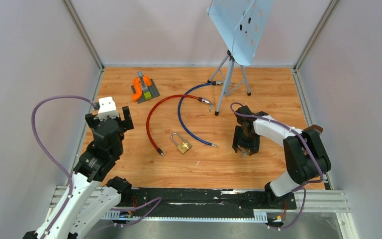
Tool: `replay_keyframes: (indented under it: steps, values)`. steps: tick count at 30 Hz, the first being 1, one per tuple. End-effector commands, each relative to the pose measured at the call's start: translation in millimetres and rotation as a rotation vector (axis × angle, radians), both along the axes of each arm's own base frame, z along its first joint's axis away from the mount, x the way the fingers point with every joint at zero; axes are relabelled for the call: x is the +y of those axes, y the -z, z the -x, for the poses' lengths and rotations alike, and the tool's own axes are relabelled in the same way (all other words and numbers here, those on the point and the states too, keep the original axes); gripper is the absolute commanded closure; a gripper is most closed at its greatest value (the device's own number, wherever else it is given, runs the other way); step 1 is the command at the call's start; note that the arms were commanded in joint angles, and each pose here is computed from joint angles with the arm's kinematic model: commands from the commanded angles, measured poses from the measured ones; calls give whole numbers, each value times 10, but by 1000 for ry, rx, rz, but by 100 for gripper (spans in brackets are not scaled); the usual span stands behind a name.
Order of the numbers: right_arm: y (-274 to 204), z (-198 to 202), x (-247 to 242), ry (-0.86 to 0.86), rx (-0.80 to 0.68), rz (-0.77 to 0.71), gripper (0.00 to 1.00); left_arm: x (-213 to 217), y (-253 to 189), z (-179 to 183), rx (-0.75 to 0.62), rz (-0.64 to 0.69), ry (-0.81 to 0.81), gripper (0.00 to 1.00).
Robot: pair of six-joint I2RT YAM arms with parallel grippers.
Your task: Unlock with the key
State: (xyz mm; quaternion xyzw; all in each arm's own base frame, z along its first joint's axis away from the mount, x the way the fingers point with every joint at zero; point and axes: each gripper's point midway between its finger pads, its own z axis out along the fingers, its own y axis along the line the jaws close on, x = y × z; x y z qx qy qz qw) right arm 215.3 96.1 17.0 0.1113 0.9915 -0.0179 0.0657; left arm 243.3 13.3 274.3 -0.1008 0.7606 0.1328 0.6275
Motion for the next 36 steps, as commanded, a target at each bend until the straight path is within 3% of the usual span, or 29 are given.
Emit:
replay_keyframes:
  steps: [1, 4, 8, 12, 17, 25, 36]
  values:
    - [76, -83, 66, -12, -29, -33, 43, -57, -72, -49, -42, 47, 16, 0]
    - [85, -81, 129, -21, -35, -68, 56, -114, -82, -65, -45, 54, 51, 0]
    - [42, -118, 250, -55, -66, -96, 83, -313, -116, -106, -67, 71, 172, 0]
    - [-90, -204, 434, -97, -130, -158, 99, -567, -138, -156, -69, 121, 295, 0]
    - [-580, -367, 865, -189, -317, -406, 100, -1116, -105, -193, -23, 291, 517, 0]
    - [-1070, -411, 1203, -310, -510, -644, 100, -1739, 145, -213, 69, 567, 710, 0]
    - [-1757, -335, 1627, -457, -746, -1021, 100, -2443, 307, -251, 171, 1015, 864, 0]
